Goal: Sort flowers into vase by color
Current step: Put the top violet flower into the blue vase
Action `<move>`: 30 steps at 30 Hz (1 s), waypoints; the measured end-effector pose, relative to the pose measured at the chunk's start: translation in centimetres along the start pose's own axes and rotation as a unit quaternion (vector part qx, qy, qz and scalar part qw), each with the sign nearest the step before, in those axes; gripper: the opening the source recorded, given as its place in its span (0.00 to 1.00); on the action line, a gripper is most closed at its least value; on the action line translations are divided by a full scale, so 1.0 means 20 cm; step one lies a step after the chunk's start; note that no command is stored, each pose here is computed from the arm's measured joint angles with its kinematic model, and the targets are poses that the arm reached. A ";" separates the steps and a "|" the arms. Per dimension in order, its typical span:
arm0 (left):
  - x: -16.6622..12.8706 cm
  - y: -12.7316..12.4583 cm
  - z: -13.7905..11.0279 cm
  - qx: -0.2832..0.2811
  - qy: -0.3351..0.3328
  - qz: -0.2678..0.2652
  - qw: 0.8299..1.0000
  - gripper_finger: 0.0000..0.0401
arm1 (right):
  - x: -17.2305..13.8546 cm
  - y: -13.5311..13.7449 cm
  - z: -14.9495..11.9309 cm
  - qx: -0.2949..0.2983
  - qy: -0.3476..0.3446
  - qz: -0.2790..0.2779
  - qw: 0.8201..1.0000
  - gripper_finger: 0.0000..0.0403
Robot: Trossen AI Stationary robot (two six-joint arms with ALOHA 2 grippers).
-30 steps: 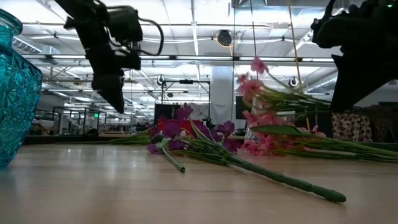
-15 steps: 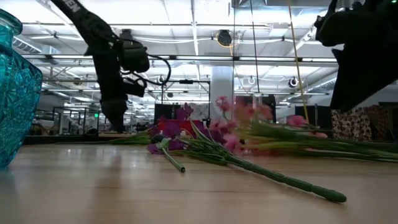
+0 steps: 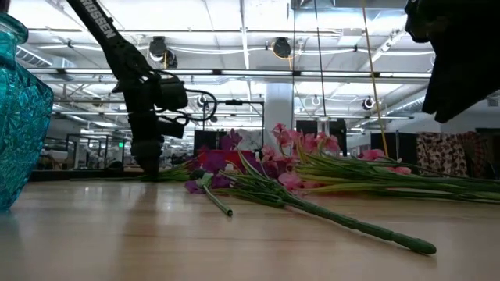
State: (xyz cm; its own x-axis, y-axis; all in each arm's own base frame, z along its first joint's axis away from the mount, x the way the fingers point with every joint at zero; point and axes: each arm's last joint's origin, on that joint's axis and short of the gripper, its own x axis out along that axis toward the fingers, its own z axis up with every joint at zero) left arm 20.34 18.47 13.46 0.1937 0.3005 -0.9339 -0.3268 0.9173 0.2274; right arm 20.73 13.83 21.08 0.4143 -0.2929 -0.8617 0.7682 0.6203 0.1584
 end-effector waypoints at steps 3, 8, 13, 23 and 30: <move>0.03 0.01 0.00 -0.003 0.003 -0.003 1.000 0.68 | 0.00 0.01 0.01 -0.006 -0.013 0.007 1.000 0.47; 0.04 0.01 0.00 0.003 -0.002 -0.009 1.000 0.68 | 0.00 0.02 0.01 -0.016 -0.027 0.017 0.999 0.47; 0.04 0.01 0.00 0.003 -0.006 -0.015 1.000 0.64 | 0.00 0.03 0.02 -0.023 -0.045 0.028 0.998 0.47; 0.05 0.00 0.00 -0.010 -0.008 -0.029 1.000 0.28 | -0.01 0.05 0.02 -0.019 -0.053 0.040 0.998 0.47; 0.05 0.00 0.00 -0.047 -0.010 -0.030 0.998 0.04 | -0.01 0.06 0.02 -0.019 -0.068 0.055 0.996 0.47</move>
State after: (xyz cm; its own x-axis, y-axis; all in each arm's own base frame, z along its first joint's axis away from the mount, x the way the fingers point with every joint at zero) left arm 20.56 18.78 12.56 0.2338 0.2523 -0.9390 -0.3997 0.9053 0.1437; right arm 21.86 14.31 21.66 0.5592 -0.3156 -0.7666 0.6965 0.6805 0.2279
